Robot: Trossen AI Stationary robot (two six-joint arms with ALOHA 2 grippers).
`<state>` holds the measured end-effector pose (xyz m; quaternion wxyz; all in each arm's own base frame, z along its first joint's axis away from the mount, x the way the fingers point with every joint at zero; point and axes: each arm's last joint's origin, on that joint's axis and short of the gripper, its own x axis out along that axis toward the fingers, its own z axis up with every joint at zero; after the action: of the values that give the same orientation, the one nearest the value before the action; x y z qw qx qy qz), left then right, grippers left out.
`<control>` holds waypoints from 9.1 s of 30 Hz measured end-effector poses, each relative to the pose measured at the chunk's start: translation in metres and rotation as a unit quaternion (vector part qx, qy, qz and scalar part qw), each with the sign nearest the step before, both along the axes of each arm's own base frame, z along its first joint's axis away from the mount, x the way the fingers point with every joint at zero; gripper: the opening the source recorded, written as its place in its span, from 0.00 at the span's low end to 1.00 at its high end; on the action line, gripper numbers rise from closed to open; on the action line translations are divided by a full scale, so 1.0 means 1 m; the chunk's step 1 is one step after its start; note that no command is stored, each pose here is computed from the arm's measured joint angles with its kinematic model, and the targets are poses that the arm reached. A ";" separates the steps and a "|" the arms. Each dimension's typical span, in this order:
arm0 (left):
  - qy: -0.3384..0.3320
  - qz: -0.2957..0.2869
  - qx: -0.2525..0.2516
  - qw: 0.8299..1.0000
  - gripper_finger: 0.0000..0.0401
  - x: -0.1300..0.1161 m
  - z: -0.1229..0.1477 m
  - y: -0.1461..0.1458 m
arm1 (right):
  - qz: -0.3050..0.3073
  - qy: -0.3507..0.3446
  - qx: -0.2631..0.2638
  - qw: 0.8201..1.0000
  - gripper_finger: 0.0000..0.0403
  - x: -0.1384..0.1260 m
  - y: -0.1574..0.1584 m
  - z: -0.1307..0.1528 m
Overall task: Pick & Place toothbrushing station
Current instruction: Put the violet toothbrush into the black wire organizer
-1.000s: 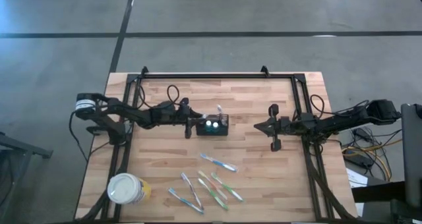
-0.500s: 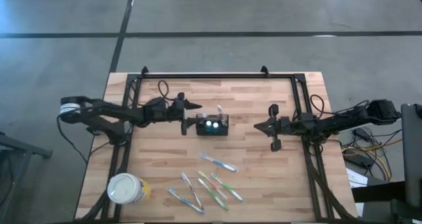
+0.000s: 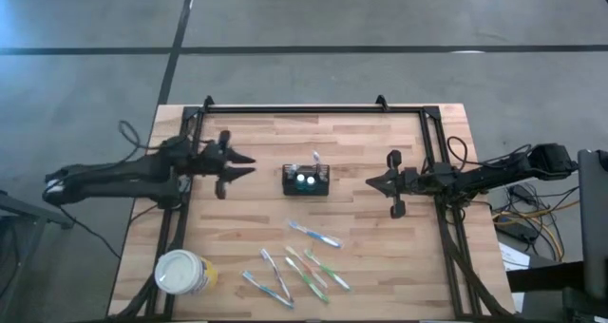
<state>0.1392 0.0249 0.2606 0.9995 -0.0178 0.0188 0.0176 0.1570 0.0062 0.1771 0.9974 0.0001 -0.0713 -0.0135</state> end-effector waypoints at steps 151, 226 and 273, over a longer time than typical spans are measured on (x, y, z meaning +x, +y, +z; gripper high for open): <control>-0.005 -0.002 -0.068 0.998 0.02 -0.045 -0.080 -0.010 | 0.029 0.277 -0.186 0.942 0.02 0.193 0.123 0.267; -0.027 0.051 -0.020 0.998 0.02 -0.045 -0.076 -0.007 | -0.028 -0.040 -0.160 0.986 0.02 0.011 0.006 0.160; -0.026 0.055 -0.017 0.998 0.02 -0.045 -0.077 -0.006 | -0.039 0.034 -0.085 0.995 0.02 0.113 -0.067 0.014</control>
<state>0.0943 0.0184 0.1841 0.9967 -0.0366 -0.0079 0.0719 0.2695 -0.0612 0.1912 0.9943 -0.0883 -0.0381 -0.0465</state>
